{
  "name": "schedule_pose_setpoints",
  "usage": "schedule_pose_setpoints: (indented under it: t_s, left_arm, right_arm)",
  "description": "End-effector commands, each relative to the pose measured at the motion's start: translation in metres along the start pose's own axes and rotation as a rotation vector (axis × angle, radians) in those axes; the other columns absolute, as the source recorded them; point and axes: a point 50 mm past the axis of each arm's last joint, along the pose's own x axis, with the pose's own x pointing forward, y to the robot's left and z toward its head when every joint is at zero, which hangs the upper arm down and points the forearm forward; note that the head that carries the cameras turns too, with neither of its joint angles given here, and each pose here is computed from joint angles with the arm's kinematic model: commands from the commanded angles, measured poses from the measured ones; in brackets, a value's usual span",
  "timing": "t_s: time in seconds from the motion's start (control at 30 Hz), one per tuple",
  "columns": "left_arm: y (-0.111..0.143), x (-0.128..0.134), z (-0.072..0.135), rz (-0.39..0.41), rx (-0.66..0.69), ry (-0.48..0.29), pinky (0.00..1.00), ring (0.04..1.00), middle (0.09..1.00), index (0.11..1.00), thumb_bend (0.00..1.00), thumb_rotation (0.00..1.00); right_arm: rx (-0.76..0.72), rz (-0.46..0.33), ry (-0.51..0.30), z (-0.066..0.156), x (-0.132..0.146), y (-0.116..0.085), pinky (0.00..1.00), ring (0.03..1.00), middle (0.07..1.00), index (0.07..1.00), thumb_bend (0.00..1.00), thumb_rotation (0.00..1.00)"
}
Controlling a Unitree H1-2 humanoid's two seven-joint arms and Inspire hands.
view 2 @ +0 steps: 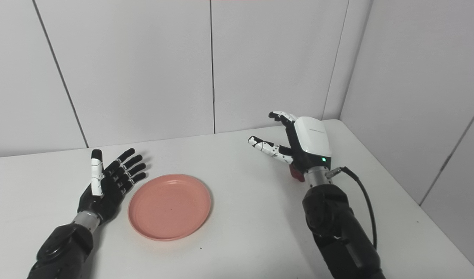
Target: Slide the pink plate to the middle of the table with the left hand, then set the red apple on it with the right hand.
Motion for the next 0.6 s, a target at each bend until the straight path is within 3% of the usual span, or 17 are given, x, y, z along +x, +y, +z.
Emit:
schedule_pose_setpoints:
  t_s: [0.0, 0.57]
  left_arm:
    - [0.005, 0.001, 0.001, 0.007, 0.003, 0.028, 0.83, 0.841, 0.846, 0.834, 0.91, 1.0]
    - [0.003, 0.001, 0.001, 0.001, -0.006, 0.026, 0.82, 0.832, 0.842, 0.84, 0.91, 1.0]
  right_arm:
    - [-0.054, -0.095, -0.084, 0.003, 0.021, -0.025, 0.69, 0.734, 0.741, 0.726, 0.9, 1.0]
    - [-0.223, -0.077, -0.054, -0.027, 0.035, -0.036, 0.76, 0.737, 0.727, 0.715, 0.84, 1.0]
